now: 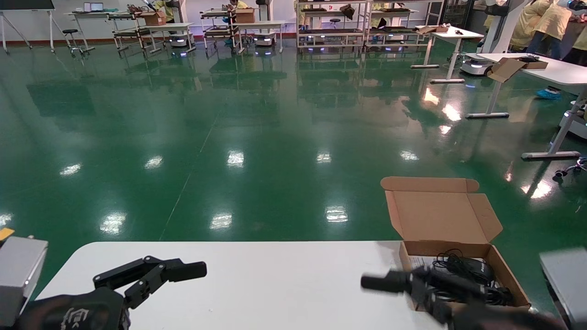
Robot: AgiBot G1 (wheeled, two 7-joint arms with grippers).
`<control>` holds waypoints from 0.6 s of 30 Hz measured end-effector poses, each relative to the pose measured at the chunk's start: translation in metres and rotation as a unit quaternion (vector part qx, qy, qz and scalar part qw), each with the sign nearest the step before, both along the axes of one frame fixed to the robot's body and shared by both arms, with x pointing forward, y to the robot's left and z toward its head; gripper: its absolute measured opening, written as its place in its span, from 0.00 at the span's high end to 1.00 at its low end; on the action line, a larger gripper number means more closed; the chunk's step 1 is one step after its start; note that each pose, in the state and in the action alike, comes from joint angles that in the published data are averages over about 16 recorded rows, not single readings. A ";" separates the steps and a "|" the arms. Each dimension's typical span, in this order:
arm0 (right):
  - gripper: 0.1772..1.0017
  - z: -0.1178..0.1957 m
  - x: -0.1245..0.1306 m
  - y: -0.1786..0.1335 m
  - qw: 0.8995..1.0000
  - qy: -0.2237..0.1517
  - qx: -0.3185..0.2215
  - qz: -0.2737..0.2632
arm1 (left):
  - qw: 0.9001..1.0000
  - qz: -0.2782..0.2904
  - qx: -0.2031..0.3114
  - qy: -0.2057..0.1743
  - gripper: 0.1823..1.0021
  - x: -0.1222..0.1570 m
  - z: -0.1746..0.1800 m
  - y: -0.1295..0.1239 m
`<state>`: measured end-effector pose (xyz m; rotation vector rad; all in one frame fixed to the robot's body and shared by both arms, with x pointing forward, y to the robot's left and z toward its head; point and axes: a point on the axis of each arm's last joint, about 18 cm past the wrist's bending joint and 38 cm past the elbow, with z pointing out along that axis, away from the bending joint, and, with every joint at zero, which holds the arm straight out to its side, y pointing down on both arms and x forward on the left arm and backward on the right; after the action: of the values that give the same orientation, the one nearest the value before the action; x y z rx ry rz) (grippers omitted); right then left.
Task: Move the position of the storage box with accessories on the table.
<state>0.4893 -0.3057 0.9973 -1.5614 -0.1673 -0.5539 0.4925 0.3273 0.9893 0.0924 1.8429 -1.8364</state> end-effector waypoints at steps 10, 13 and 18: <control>0.00 -0.008 -0.021 0.005 0.999 -0.022 -0.037 0.025 | 1.000 0.000 0.000 0.000 0.00 0.000 0.000 0.000; 0.00 -0.008 -0.022 0.006 0.999 -0.023 -0.038 0.025 | 1.000 0.000 0.000 0.000 0.00 0.000 0.000 0.000; 0.00 -0.008 -0.019 0.005 0.999 -0.020 -0.034 0.022 | 1.000 0.000 0.000 0.000 0.00 0.000 0.000 0.000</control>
<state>0.4702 -0.3010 0.9898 -1.6094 -0.2523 -0.5499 0.4926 0.3275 0.9893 0.0916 1.8426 -1.8364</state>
